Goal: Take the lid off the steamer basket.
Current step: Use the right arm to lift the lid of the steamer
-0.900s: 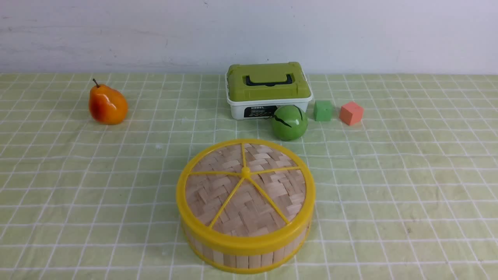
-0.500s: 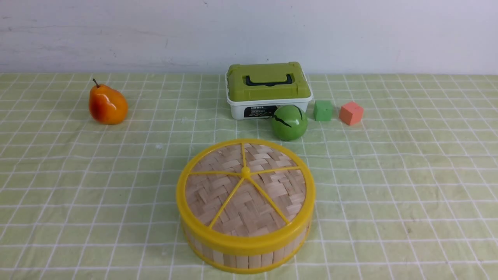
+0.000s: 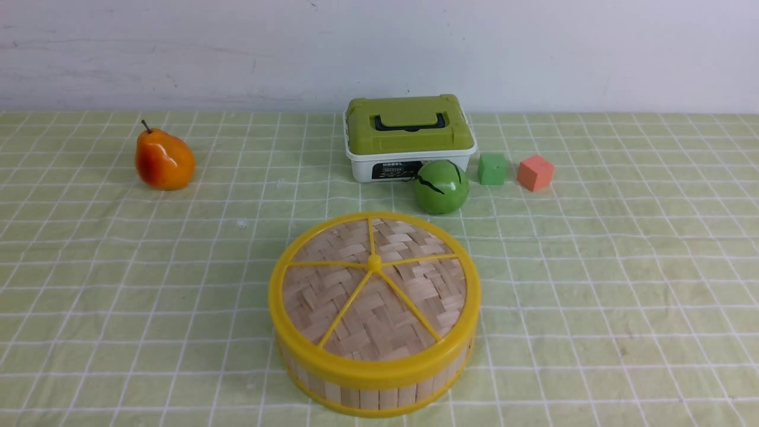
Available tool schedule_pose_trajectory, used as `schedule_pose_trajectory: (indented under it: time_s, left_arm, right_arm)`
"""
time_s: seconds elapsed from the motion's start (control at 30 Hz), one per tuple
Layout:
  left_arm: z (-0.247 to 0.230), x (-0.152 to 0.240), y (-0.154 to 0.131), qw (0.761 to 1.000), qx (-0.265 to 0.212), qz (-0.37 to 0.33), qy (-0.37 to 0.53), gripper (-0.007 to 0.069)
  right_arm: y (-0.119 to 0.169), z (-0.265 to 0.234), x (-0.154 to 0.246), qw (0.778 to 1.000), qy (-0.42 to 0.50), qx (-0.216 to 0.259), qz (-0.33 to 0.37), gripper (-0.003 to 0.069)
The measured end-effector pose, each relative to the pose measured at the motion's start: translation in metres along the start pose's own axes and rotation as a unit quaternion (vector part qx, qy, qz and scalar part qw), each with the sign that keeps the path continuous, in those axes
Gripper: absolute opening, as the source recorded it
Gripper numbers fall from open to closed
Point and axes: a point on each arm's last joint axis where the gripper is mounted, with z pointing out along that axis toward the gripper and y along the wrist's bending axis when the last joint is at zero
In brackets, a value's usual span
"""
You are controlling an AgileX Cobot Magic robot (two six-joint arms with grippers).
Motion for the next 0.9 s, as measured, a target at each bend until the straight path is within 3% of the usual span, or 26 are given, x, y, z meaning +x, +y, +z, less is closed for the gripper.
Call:
schedule_pose_trajectory:
  time_s: [0.67, 0.73, 0.8, 0.9]
  left_arm:
    - [0.000, 0.000, 0.000, 1.000, 0.000, 0.000, 0.000, 0.0239]
    - [0.000, 0.000, 0.000, 1.000, 0.000, 0.000, 0.000, 0.0239]
    - [0.000, 0.000, 0.000, 1.000, 0.000, 0.000, 0.000, 0.0239]
    - [0.000, 0.000, 0.000, 1.000, 0.000, 0.000, 0.000, 0.0239]
  right_arm:
    - [-0.002, 0.000, -0.001, 1.000, -0.003, 0.011, -0.025, 0.0241]
    - [-0.001, 0.000, 0.000, 1.000, -0.002, 0.005, 0.002, 0.0241]
    - [0.005, 0.000, 0.000, 0.991, 0.004, -0.027, 0.134, 0.0241]
    - [0.014, -0.001, 0.001, 0.932, 0.029, -0.073, 0.353, 0.0241]
